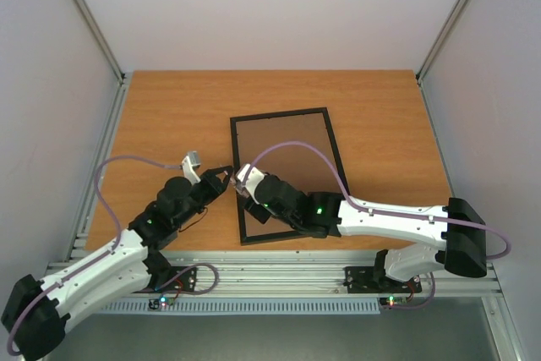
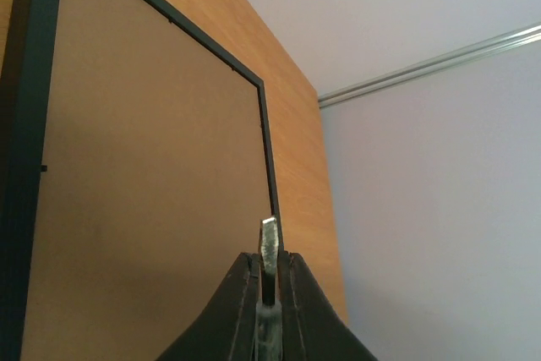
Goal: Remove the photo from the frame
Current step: Adjust the screwdriver.
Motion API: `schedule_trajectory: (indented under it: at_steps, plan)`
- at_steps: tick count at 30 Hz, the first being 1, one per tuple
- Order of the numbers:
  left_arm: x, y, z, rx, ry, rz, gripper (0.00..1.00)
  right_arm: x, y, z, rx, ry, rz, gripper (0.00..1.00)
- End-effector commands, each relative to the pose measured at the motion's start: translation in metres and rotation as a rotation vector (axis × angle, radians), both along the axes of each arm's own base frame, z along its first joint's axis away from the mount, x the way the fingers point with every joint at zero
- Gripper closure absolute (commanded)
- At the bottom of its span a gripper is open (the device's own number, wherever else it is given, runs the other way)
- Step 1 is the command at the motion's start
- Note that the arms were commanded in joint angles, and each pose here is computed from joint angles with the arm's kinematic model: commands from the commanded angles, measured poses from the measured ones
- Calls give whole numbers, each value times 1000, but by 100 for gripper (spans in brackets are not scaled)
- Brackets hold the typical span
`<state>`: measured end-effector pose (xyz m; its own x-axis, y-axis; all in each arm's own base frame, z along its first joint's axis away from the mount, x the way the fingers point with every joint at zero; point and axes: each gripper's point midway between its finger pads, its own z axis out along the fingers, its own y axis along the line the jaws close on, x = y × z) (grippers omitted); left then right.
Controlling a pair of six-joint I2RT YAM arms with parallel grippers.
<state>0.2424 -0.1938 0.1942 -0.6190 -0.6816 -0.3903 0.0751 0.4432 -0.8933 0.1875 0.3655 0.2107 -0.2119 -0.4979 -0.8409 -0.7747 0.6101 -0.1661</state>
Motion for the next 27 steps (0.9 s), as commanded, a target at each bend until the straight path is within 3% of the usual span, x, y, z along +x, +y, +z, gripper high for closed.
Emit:
schedule_trajectory:
  at_steps: [1, 16, 27]
  plan:
    - [5, 3, 14, 69, -65, 14, 99, 0, -4, 7, 2, 23, -14, 45]
    - [8, -19, 14, 94, -58, -1, 99, 8, 7, -20, 21, 74, 16, 43]
    - [10, -14, 13, 66, -41, 50, 100, 24, 4, -43, -35, 38, -56, 53]
